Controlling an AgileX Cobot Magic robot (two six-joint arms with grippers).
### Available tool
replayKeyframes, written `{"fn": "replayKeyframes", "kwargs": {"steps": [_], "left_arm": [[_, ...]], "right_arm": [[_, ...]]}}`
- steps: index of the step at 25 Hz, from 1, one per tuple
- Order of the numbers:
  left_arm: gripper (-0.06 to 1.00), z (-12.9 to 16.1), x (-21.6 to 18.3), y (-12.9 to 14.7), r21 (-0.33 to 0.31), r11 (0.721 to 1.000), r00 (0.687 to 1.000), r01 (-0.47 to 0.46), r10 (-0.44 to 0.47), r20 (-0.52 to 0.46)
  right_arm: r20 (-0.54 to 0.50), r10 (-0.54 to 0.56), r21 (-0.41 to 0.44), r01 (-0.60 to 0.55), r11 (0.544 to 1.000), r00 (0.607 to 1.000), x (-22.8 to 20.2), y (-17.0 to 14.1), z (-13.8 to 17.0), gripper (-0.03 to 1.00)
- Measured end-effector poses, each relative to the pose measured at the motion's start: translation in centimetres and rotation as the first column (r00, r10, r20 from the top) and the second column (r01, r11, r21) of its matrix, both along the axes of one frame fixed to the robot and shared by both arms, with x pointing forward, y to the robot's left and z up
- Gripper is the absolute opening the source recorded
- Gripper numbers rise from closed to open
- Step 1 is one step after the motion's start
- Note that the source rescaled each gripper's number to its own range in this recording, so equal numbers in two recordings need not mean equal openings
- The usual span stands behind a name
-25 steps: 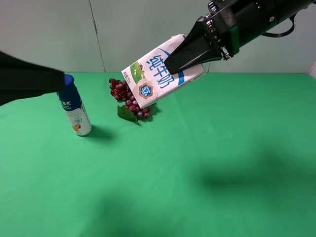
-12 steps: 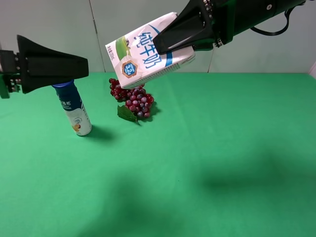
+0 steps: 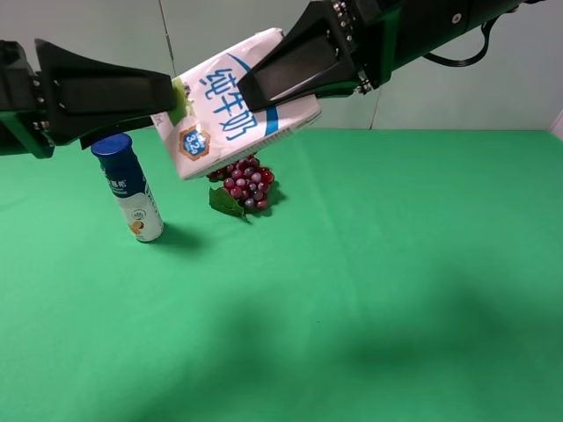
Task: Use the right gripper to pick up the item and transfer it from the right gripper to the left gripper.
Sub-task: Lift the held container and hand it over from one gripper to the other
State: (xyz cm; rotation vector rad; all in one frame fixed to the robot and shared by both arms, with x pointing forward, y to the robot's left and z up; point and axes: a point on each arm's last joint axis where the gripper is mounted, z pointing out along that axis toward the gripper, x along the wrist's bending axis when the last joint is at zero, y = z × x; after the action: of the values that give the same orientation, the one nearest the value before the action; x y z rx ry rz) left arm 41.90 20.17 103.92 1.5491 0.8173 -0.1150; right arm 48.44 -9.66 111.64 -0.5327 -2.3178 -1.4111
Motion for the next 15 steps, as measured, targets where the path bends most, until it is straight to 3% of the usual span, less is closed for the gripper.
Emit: {"fn": "replayKeyframes", "kwargs": {"steps": [8,15], "left_arm": [[0.81,0.1,-1.2,-1.9,-0.010,0.993,0.993,0.120,-0.120,0.017],[0.75,0.2,-1.2,-2.1,-0.026,0.992,0.992,0.124,-0.124,0.015]], "right_arm": [[0.002,0.002,0.043,-0.002,0.999,1.000,0.0,0.2,0.4,0.00],[0.003,0.002,0.056,-0.002,0.998,1.000,0.0,0.3,0.5,0.00]]}}
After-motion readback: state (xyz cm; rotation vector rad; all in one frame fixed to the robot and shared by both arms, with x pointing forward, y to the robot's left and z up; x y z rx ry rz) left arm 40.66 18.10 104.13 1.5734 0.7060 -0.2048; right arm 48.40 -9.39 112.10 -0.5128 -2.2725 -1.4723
